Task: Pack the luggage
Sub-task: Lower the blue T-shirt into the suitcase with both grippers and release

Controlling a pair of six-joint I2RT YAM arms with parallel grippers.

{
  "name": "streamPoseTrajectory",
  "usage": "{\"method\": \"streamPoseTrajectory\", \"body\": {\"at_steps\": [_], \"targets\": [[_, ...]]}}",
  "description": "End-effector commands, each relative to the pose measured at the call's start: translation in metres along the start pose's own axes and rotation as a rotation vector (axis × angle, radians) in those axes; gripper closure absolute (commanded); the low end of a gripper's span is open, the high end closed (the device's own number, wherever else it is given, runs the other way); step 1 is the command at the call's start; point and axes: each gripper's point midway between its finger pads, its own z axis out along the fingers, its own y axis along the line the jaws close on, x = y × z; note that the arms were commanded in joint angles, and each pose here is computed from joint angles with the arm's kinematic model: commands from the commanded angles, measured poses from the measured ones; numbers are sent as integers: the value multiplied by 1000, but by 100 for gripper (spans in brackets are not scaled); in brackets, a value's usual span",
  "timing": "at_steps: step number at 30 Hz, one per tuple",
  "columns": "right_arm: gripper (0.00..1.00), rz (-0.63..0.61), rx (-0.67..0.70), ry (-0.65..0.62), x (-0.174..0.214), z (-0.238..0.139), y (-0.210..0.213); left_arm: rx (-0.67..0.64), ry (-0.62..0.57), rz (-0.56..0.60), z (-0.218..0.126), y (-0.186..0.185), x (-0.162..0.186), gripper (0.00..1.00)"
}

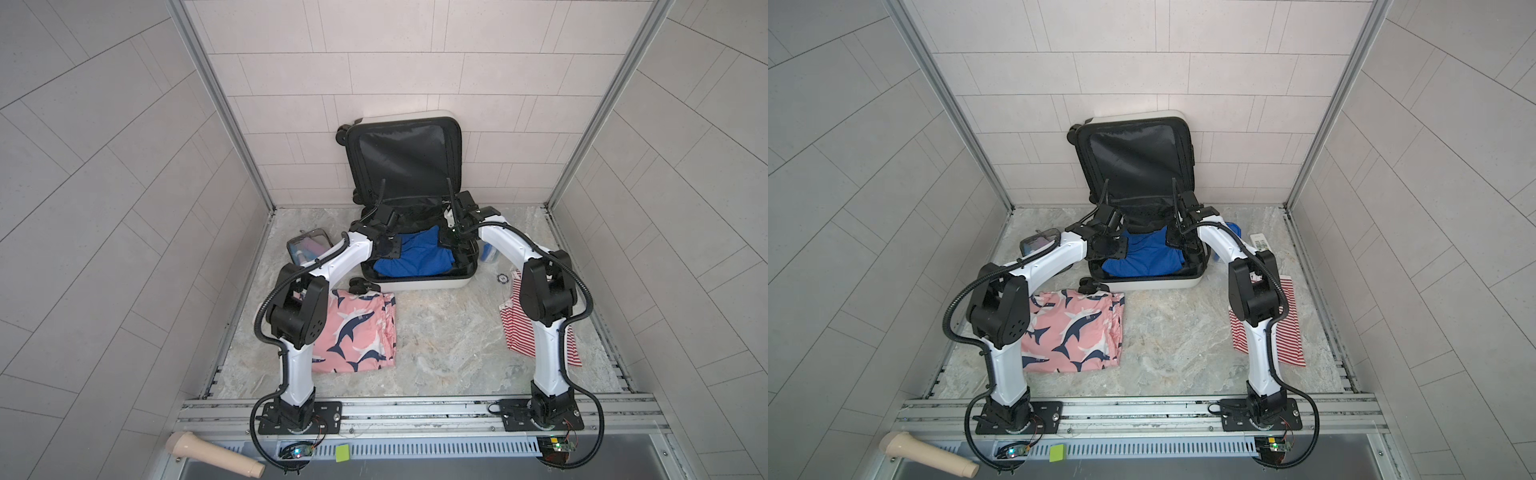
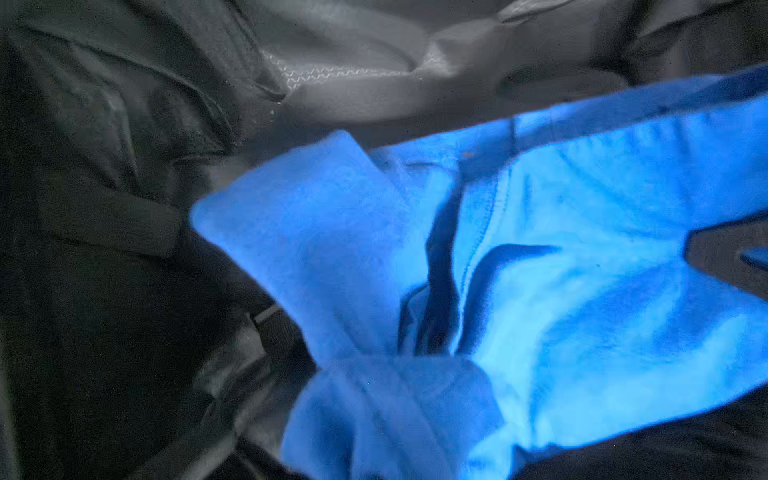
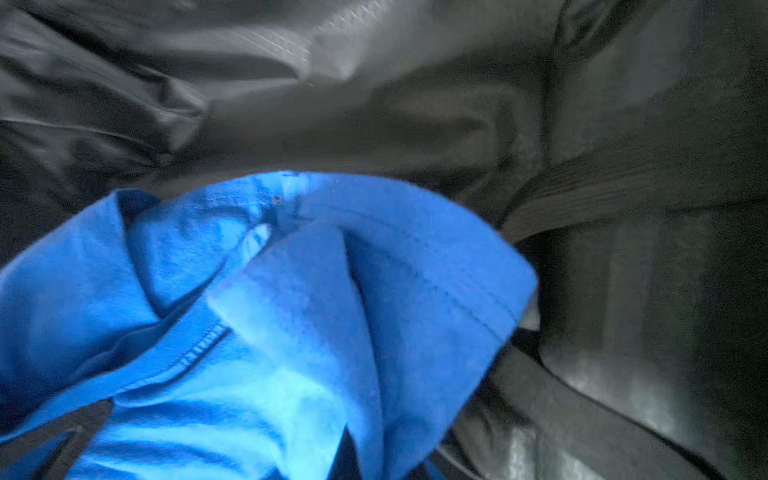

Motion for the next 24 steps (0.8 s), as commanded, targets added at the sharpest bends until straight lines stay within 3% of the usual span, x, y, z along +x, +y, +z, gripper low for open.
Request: {"method": "streamPoseTrajectory", "body": {"at_steps": [1, 4, 12, 15, 20, 24], "targets": [[85, -18, 39, -12, -8, 0, -6, -71, 16, -13, 4, 17, -6, 100], [67, -31, 69, -19, -10, 1, -9, -97, 59, -30, 13, 24, -1, 100], [46, -53, 90, -48, -18, -9, -8, -138, 110, -31, 27, 32, 9, 92], [41, -59, 100, -68, -22, -17, -8, -148, 109, -31, 27, 34, 9, 91], [35, -66, 125, -98, -28, -29, -9, -167, 112, -32, 29, 38, 9, 100], [34, -71, 128, -116, -32, -38, -8, -172, 117, -38, 30, 41, 11, 100]]}}
